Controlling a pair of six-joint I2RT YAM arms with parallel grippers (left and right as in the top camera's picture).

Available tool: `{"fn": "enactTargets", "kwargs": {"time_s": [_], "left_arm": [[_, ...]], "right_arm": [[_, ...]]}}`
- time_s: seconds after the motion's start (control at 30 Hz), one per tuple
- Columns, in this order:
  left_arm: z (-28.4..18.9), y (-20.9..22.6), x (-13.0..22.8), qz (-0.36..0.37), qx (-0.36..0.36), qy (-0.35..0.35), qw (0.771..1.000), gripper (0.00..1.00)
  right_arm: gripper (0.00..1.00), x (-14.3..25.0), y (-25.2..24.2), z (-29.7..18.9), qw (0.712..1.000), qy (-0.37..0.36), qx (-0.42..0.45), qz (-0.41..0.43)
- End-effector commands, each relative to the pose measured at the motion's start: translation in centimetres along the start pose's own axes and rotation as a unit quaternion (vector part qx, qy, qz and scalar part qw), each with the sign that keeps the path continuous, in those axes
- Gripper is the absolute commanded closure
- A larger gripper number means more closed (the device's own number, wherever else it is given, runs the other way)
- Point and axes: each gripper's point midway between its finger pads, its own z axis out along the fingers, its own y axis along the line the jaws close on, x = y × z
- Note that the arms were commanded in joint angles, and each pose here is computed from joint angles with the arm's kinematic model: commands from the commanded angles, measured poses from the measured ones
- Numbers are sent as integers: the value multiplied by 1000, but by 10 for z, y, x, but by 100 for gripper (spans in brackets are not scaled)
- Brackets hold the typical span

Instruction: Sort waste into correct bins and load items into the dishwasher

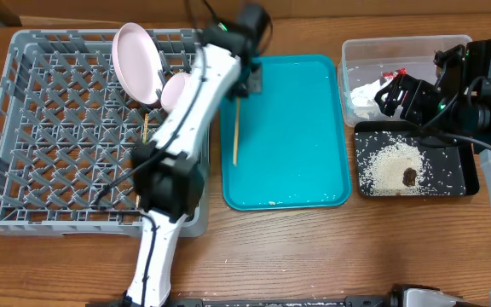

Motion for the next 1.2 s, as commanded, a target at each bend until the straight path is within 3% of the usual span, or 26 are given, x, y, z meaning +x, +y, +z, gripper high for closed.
{"fn": "enactTargets", "kwargs": {"time_s": [0.0,0.07,0.23,0.43,0.57,0.77,1.0,1.03,1.1,1.17], "left_arm": [[-116,36,-18,24,-3,-112,993,96],[-157,81,-5,0,-46,-129,991,96],[-168,131,8,23,-50,-106,993,96],[-120,175,31,0,-59,-9,998,96],[-62,187,51,-1,-63,64,996,96],[-13,188,66,21,-61,100,993,96],[3,190,76,24,-62,117,991,96],[3,190,76,24,-61,117,991,89],[3,190,77,24,-61,117,991,65],[3,190,76,17,-62,117,991,58]], "right_arm": [[0,-1,2,-2,1000,-5,-1,-6],[0,-1,2,-2,1000,-5,-1,-5],[0,-1,2,-2,1000,-5,-1,-6],[0,-1,2,-2,1000,-5,-1,-6],[0,-1,2,-2,1000,-5,-1,-6],[0,-1,2,-2,1000,-5,-1,-5],[0,-1,2,-2,1000,-5,-1,-6],[0,-1,2,-2,1000,-5,-1,-6],[0,-1,2,-2,1000,-5,-1,-6],[0,-1,2,-2,1000,-5,-1,-6]]}}
